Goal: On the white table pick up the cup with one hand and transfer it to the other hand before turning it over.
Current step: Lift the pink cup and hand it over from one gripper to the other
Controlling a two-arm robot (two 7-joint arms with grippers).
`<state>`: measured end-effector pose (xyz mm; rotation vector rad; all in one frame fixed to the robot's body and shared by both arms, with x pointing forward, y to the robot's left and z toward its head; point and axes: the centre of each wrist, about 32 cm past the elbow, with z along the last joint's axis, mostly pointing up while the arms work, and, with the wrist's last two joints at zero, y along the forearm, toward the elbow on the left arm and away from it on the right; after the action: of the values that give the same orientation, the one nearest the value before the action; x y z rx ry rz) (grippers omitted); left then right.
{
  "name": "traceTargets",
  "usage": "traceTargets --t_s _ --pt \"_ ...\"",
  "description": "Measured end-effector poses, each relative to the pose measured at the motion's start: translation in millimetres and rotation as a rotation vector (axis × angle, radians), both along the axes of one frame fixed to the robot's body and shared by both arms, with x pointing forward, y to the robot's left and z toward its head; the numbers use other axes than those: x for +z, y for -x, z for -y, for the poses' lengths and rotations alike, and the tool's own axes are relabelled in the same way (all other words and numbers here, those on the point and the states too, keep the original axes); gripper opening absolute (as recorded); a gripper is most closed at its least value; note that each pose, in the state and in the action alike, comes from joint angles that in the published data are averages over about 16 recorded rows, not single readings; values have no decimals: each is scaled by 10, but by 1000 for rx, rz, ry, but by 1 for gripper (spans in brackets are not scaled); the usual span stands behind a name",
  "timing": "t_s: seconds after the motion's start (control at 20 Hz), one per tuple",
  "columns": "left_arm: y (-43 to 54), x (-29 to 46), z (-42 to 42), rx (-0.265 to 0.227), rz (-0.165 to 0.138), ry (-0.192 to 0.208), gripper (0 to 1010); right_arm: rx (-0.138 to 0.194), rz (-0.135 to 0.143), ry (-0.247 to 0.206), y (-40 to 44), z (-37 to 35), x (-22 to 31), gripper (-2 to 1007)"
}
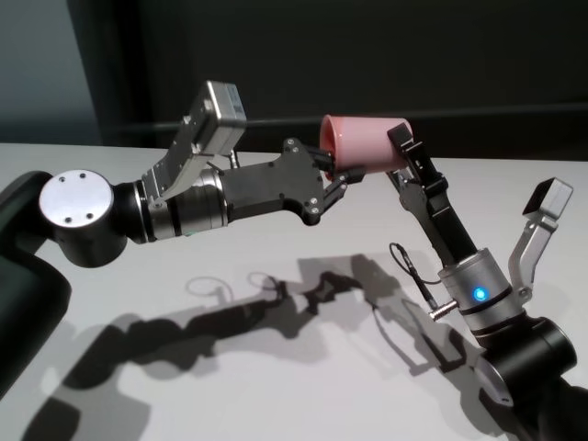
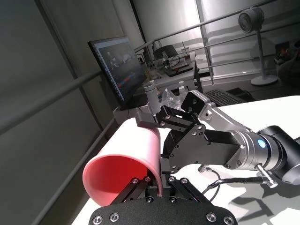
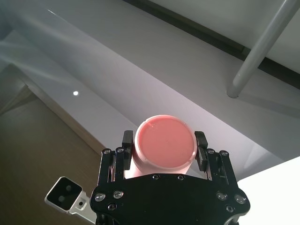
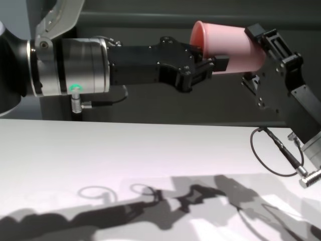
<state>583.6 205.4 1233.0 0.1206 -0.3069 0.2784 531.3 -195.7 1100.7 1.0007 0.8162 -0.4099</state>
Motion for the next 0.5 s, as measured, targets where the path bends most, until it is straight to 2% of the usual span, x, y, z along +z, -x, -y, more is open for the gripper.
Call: traceTargets --t_s 0.25,0.5 --pt "0 0 0 0 0 0 59 0 0 0 0 0 0 759" --pt "0 0 0 0 0 0 119 1 0 1 0 0 0 759"
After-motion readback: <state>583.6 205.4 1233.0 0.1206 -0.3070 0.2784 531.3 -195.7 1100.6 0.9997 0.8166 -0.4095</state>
